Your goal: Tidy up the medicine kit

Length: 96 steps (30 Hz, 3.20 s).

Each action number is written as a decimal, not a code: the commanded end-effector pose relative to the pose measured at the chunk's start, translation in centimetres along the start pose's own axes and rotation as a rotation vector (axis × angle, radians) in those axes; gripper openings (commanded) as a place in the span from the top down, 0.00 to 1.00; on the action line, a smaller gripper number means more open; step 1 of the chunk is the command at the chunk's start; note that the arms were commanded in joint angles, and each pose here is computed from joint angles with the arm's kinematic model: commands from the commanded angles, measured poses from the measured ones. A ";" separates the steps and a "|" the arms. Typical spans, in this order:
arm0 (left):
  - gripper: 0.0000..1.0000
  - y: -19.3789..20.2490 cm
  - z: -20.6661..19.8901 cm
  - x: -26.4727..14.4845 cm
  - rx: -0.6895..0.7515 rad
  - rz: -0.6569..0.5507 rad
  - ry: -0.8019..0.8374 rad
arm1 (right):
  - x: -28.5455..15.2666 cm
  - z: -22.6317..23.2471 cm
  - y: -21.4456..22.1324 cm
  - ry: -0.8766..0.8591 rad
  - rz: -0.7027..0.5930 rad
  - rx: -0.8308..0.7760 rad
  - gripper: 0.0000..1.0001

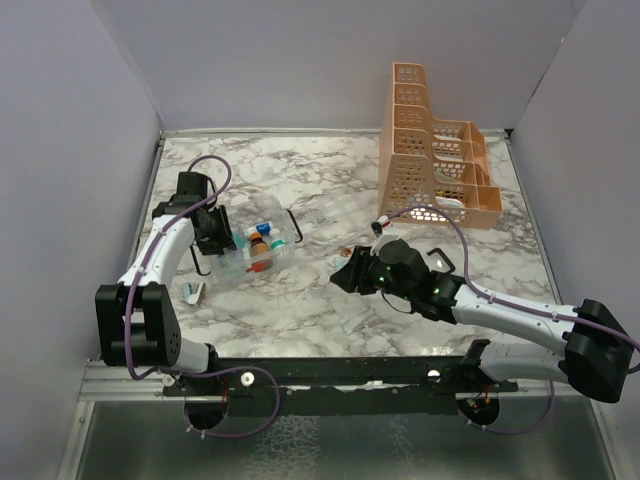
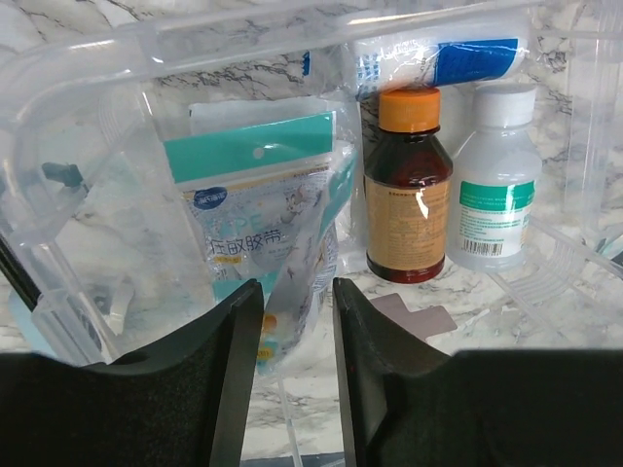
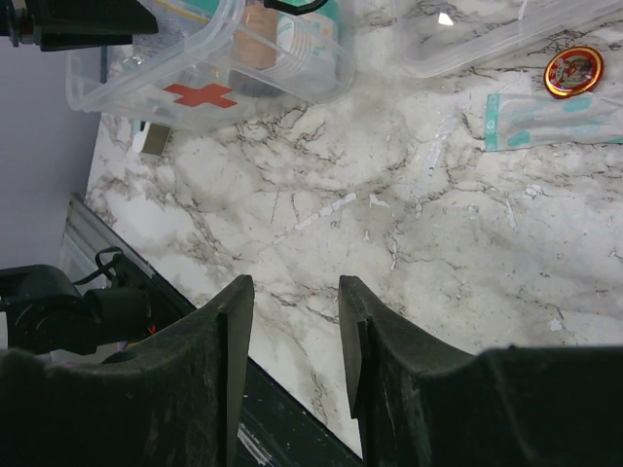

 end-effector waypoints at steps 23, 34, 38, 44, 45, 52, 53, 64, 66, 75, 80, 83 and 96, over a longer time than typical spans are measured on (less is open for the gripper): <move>0.68 -1.5 -2.3 -4.5 0.094 -0.209 0.013 | -0.5 0.0 -1.1 0.040 -0.051 -0.039 0.60; 0.55 0.8 -8.2 -12.5 0.406 -0.539 0.453 | -4.6 -3.5 -3.7 0.373 -0.178 -0.183 0.57; 0.47 2.9 -8.3 -13.8 0.422 -0.653 0.609 | -6.2 -5.3 -4.3 0.536 -0.222 -0.204 0.52; 0.32 6.4 -6.8 -13.2 0.353 -0.774 0.737 | -7.4 -6.2 -4.4 0.633 -0.224 -0.196 0.48; 0.28 6.9 -6.7 -13.9 0.353 -0.801 0.757 | -7.5 -6.3 -4.2 0.640 -0.215 -0.188 0.48; 0.13 8.9 -5.6 -13.6 0.277 -0.792 0.783 | -6.2 -6.6 -2.7 0.656 -0.135 -0.137 0.48; 0.13 9.0 -5.5 -13.5 0.269 -0.783 0.775 | -5.9 -6.6 -2.5 0.659 -0.126 -0.130 0.48; 0.01 8.9 -4.9 -13.8 0.270 -0.837 0.692 | -1.4 -5.6 -1.8 0.617 -0.055 -0.096 0.47; 0.01 9.0 -5.0 -13.9 0.274 -0.835 0.702 | -0.8 -5.9 -1.9 0.643 -0.049 -0.116 0.47; 0.01 8.9 -4.9 -13.7 0.273 -0.835 0.698 | 2.5 -6.5 -1.6 0.609 0.027 -0.109 0.47; 0.01 8.9 -5.0 -13.5 0.271 -0.823 0.694 | 3.2 -8.1 -1.2 0.665 0.059 -0.098 0.47; 0.01 8.8 -5.0 -13.3 0.270 -0.817 0.690 | 3.5 -9.3 -1.3 0.698 0.067 -0.105 0.46; 0.01 8.3 -5.0 -12.3 0.250 -0.769 0.636 | 5.9 -12.9 -0.2 0.716 0.142 -0.122 0.46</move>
Point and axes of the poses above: each gripper's point midway between its finger pads, its own x axis out along the fingers, its own z axis along the line the jaws close on, y = z × x, the point moved 7 cm from there along -x, back along the fingers, and after that the axes turned 2 degrees about -x, right-handed, at the moved point
